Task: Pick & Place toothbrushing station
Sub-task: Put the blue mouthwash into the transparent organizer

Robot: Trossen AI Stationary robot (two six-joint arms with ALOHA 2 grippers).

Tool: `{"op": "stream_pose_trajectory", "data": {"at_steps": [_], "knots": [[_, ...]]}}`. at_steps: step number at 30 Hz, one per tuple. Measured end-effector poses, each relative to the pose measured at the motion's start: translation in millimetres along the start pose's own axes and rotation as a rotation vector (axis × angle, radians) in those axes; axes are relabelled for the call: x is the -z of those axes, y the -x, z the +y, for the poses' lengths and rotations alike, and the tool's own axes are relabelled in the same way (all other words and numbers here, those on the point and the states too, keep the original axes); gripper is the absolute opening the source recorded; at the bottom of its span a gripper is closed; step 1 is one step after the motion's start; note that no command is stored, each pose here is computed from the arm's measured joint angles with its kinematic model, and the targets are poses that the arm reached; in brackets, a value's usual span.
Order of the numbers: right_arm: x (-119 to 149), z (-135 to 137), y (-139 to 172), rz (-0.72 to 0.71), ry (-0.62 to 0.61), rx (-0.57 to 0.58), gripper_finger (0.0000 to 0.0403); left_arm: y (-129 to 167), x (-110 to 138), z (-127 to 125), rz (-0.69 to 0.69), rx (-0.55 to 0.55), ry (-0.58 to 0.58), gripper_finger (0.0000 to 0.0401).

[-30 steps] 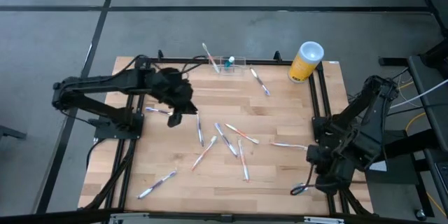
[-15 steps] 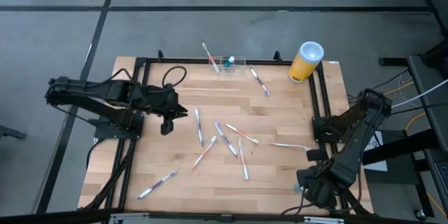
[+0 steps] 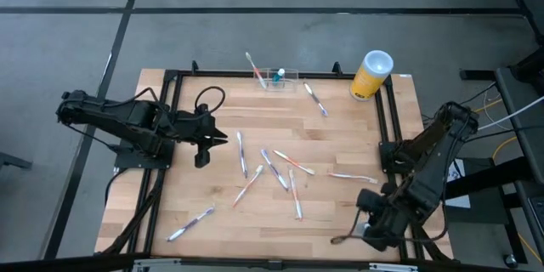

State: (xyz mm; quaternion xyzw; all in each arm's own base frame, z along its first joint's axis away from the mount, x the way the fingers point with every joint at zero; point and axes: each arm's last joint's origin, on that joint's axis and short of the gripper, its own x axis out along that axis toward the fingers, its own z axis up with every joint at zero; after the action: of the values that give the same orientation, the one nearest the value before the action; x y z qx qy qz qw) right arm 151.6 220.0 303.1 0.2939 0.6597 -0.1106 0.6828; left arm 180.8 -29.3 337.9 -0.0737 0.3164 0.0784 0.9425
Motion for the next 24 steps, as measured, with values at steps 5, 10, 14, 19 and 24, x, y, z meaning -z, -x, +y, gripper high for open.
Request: {"op": "stream_pose_trajectory", "data": {"at_steps": [5,10,14,19,24], "knots": [[10,-4,9,-0.095,-0.325,-0.055,0.0104,1,0,-6,-0.018,0.015,0.027,0.0062],[26,-4,4,-0.046,-0.455,-0.024,0.0175,5,1,-16,-0.067,-0.012,0.108,0.0065],[31,1,-5,0.007,-0.474,0.015,0.0227,9,3,-22,-0.112,-0.059,0.18,0.0065],[34,10,-24,0.023,-0.476,0.068,0.0246,12,6,-31,-0.123,-0.029,0.271,0.0063],[34,14,-42,0.011,-0.476,0.143,0.0243,16,10,-39,-0.112,0.021,0.315,0.0066]]}}
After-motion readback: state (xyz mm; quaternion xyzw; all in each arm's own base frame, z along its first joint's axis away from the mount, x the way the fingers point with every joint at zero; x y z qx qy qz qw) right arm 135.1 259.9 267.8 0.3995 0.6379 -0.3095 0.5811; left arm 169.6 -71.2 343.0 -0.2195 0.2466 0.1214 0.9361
